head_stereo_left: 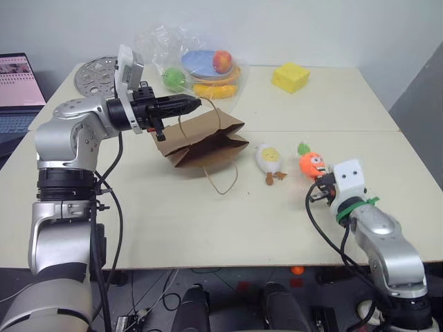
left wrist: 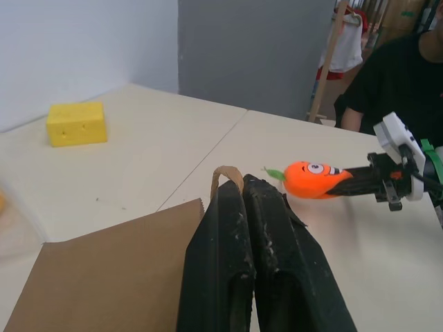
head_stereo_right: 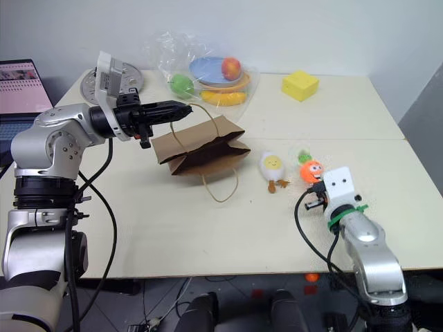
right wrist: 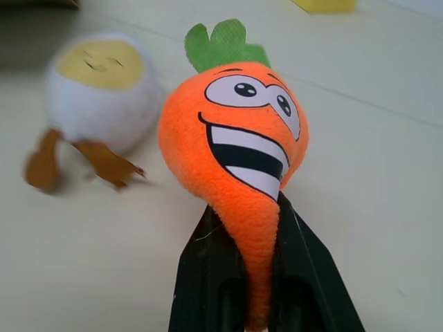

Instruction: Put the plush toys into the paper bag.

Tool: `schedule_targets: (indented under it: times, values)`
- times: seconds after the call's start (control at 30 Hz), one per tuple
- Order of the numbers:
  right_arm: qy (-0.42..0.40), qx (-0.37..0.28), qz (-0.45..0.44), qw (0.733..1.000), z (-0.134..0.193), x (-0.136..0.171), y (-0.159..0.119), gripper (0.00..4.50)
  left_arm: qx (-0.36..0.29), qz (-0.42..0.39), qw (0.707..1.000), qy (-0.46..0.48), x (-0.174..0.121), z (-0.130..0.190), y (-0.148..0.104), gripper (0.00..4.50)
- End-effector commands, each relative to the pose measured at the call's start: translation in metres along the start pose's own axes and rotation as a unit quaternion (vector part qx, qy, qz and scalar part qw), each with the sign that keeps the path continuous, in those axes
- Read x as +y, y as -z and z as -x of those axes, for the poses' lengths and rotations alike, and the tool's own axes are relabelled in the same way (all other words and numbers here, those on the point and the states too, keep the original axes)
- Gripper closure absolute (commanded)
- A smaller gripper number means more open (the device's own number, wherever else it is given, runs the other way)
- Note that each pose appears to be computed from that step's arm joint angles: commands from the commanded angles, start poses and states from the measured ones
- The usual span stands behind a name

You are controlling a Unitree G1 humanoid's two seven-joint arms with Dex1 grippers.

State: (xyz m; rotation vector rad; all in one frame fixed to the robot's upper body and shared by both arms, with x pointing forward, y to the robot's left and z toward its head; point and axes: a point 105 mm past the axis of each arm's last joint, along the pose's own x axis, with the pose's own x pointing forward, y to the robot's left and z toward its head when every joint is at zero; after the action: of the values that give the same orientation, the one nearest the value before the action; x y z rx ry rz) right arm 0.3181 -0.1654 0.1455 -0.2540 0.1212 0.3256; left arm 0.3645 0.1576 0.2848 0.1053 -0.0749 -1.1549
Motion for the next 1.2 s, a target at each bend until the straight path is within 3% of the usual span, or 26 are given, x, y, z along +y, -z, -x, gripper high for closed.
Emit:
schedule_targets:
  times: [0.03, 0.13, 0.43, 0.97, 1.2]
  values:
    - [-0.153, -0.083, 0.010, 0.985, 0.004, 0.041, -0.058, 4.49, -0.013, -0.025, 1.000, 0.003, -0.003, 0.003, -0.014, 4.50]
    - [-0.227, -0.085, 0.029, 0.970, 0.001, 0.071, -0.071, 4.49, -0.015, -0.024, 1.000, 0.007, -0.003, -0.001, -0.015, 4.50]
    - [-0.284, -0.090, 0.050, 0.953, -0.047, 0.144, -0.091, 4.49, -0.019, -0.025, 0.999, 0.018, -0.009, -0.008, -0.016, 4.50]
    - [-0.223, -0.045, 0.047, 0.973, -0.103, 0.148, -0.081, 4.49, -0.016, -0.015, 0.999, 0.039, -0.022, -0.009, -0.015, 4.50]
    - [-0.232, -0.063, 0.012, 0.971, -0.120, 0.163, -0.102, 4.49, -0.013, -0.004, 0.998, 0.061, -0.031, -0.011, -0.015, 4.50]
